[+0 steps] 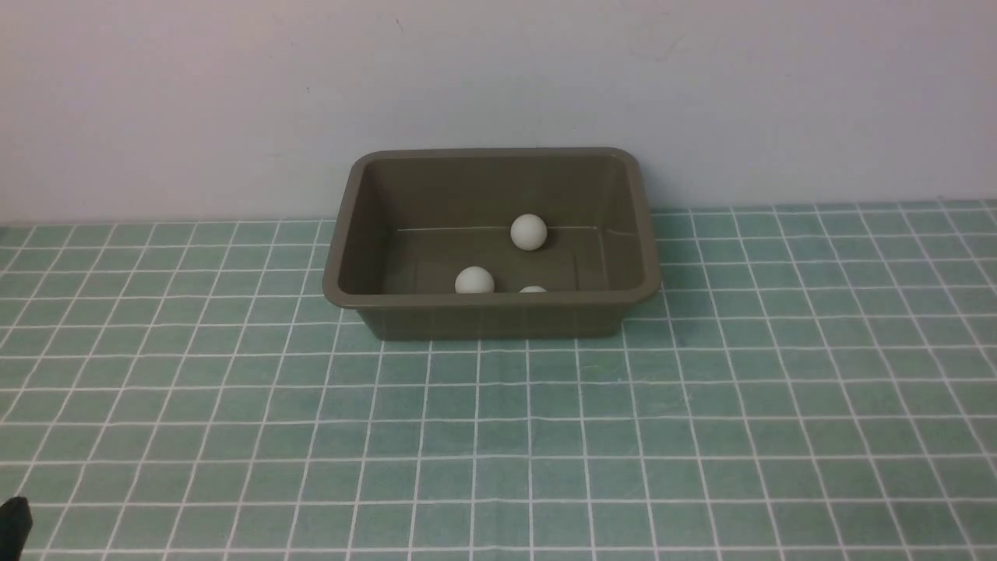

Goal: Put the table tennis balls in the box on the green coffee tablecloth.

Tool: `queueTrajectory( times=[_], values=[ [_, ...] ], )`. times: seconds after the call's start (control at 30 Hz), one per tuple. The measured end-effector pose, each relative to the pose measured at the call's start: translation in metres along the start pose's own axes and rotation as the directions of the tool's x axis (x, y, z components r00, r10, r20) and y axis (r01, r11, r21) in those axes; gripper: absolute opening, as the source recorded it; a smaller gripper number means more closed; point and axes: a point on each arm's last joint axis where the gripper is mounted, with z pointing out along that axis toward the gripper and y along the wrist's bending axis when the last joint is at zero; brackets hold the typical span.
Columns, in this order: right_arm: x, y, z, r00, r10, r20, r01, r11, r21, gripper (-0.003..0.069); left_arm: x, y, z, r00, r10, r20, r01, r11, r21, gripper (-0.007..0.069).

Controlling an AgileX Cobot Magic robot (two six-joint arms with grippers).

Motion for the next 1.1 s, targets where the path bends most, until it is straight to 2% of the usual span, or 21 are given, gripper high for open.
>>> queueTrajectory(
  times=[0.27, 0.43, 0.7, 1.1],
  values=[
    [0.0, 0.0, 0.0, 1.0, 0.0, 0.0, 0.0, 1.0, 0.0, 0.0294, 0.024, 0.0, 0.007, 0.999, 0.038, 0.034, -0.038, 0.999, -0.006, 0.0426],
    [0.0, 0.0, 0.0, 1.0, 0.0, 0.0, 0.0, 1.0, 0.0, 0.0294, 0.039, -0.001, 0.008, 0.998, 0.007, 0.066, -0.007, 1.0, -0.005, 0.0426],
    [0.0, 0.0, 0.0, 1.0, 0.0, 0.0, 0.0, 1.0, 0.0, 0.0294, 0.056, -0.001, 0.014, 1.0, 0.004, 0.019, -0.004, 1.0, -0.004, 0.0426],
    [0.0, 0.0, 0.0, 1.0, 0.0, 0.0, 0.0, 1.0, 0.0, 0.0294, 0.059, -0.001, 0.015, 1.0, 0.011, -0.009, -0.011, 1.0, -0.007, 0.0426]
  ],
)
